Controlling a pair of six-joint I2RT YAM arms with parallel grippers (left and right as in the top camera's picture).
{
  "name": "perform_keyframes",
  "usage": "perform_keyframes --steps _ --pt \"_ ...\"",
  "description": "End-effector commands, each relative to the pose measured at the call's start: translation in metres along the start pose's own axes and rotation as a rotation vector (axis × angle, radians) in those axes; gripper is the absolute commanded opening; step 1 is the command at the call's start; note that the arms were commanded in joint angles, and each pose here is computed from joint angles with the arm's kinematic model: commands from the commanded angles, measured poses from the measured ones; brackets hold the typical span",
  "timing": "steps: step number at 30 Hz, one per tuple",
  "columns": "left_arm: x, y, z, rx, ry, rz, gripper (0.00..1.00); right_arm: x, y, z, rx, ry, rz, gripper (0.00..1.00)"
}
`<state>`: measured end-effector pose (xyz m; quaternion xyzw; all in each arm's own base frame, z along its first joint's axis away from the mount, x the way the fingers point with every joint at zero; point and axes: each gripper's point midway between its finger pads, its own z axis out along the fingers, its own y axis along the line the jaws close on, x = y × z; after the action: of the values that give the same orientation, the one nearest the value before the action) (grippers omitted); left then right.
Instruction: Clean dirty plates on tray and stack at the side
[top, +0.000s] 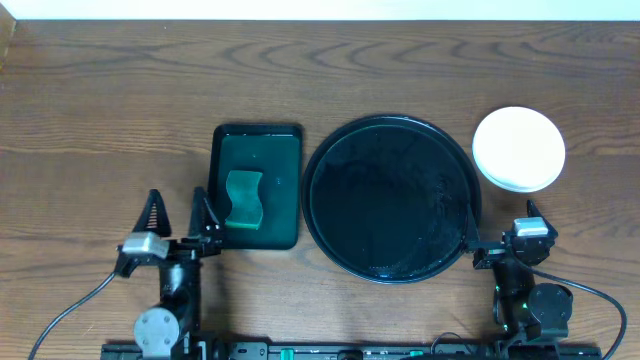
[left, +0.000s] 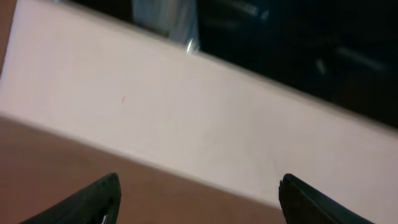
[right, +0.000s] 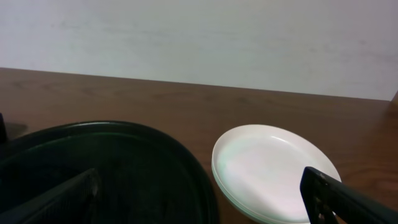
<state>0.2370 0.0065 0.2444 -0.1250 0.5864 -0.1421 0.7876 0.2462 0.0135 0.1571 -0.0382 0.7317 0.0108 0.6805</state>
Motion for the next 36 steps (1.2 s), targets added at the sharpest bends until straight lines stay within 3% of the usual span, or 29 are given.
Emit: perform_keyframes --steps 1,13,36 --pt "0.024 0.010 -0.002 -0.043 0.093 -0.007 0.81 0.000 0.001 0.000 0.000 -0.001 0.011 0.99" --pt "0.097 0.040 -0.024 -0.168 0.406 0.012 0.81 0.000 0.001 0.000 0.000 -0.001 0.011 0.99" --pt "0.097 0.040 -0.024 -0.155 0.409 0.073 0.81 0.000 0.001 0.000 0.000 -0.001 0.011 0.99"
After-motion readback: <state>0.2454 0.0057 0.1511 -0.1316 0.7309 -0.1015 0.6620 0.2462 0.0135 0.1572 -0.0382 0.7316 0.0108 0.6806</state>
